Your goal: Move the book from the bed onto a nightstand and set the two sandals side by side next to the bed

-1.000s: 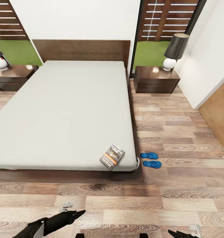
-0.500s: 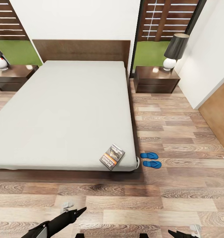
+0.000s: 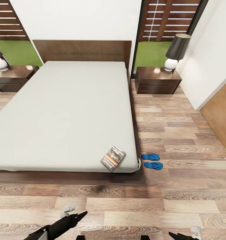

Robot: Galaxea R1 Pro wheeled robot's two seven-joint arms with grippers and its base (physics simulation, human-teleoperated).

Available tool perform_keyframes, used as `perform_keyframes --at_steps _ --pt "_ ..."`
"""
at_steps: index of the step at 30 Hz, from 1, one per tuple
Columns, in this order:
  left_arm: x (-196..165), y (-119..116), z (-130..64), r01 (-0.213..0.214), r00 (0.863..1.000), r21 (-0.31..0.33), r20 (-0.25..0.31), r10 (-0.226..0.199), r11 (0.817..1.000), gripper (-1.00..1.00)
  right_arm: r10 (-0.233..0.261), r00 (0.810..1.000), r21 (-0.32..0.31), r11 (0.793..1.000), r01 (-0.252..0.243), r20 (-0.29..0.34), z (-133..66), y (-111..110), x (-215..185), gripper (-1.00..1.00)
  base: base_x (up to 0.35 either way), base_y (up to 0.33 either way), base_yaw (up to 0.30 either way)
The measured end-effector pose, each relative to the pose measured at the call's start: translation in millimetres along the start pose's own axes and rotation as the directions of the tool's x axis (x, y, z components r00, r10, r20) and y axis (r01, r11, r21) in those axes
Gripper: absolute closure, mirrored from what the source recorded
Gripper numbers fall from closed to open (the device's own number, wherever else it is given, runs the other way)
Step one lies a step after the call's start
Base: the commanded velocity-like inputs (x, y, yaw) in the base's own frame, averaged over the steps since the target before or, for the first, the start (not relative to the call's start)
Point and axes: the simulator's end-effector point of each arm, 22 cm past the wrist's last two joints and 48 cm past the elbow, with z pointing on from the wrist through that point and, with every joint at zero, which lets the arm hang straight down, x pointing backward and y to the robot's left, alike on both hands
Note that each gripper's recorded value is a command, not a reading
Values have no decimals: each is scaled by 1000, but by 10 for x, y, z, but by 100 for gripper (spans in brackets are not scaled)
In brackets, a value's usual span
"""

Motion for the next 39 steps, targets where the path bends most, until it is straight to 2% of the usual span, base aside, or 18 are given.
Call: perform_keyframes --at_steps 2,4,7,9,10,13,16,18,22,24,26,29,30,32,34,35,37,39 --pt "2 3 2 0 1000 -2 0 0 1000 -100 -4 1000 27 1000 4 -2 11 -53 -2 -100 0 0 0" --pt "9 -2 8 1 1000 -2 -2 -1 1000 -100 7 1000 38 999 -7 -2 133 -16 34 -100 0 0 0" --pt "9 -4 11 1 1000 -2 -1 -1 1000 -100 47 999 -13 999 -47 -3 554 338 214 -100 0 0 0" --pt "9 -6 12 1 1000 -2 -1 -1 1000 -100 82 997 -54 995 -82 -2 1011 759 381 -100 0 0 0" --pt "8 -7 12 2 1000 -2 -1 -2 1000 -100 86 996 -52 995 -86 7 1182 898 399 -100 0 0 0" --pt "5 -2 8 2 1000 -2 0 -2 1000 -100 75 996 -31 997 -74 47 1500 1153 309 -100 0 0 0" --pt "-2 1 5 2 1000 -3 1 -2 1000 -100 65 993 -17 998 -63 99 1649 1298 116 -100 0 0 0" --pt "-4 4 3 2 1000 -3 1 -2 1000 -100 81 989 -19 997 -79 127 1672 1333 28 -100 0 0 0" --pt "-4 1 6 1 1000 -2 1 -1 1000 -100 157 956 -60 987 -146 248 1693 1421 -435 -100 0 0 0" --pt "-4 0 6 1 1000 -2 1 -1 1000 -100 171 944 -76 985 -155 282 1698 1456 -607 -100 0 0 0" --pt "-4 0 6 1 1000 -2 2 -1 1000 -100 180 924 -104 983 -154 336 1700 1555 -888 -100 0 0 0" --pt "-3 -4 10 1 1000 -2 2 -1 1000 -100 198 910 -120 979 -165 364 1692 1599 -1000 -100 0 0 0" --pt "1 -14 18 1 1000 -1 1 -1 1000 -100 238 886 -144 970 -196 397 1662 1613 -1106 -100 0 0 0" --pt "2 -20 23 2 1000 0 2 -2 1000 -100 271 870 -162 961 -222 412 1641 1618 -1160 -100 0 0 0" --pt "4 -28 28 2 1000 2 2 -2 1000 -100 356 843 -214 932 -291 403 1624 1654 -1213 -100 0 0 0" --pt "3 -29 28 2 1000 2 2 -2 1000 -100 380 838 -230 922 -311 391 1624 1673 -1218 -100 0 0 0" --pt "5 -32 30 2 1000 3 2 -2 1000 -100 458 826 -287 882 -374 328 1622 1780 -1242 -100 0 0 0" --pt "7 -34 30 3 1000 3 1 -3 1000 -100 495 821 -322 856 -405 283 1612 1873 -1274 -100 0 0 0"
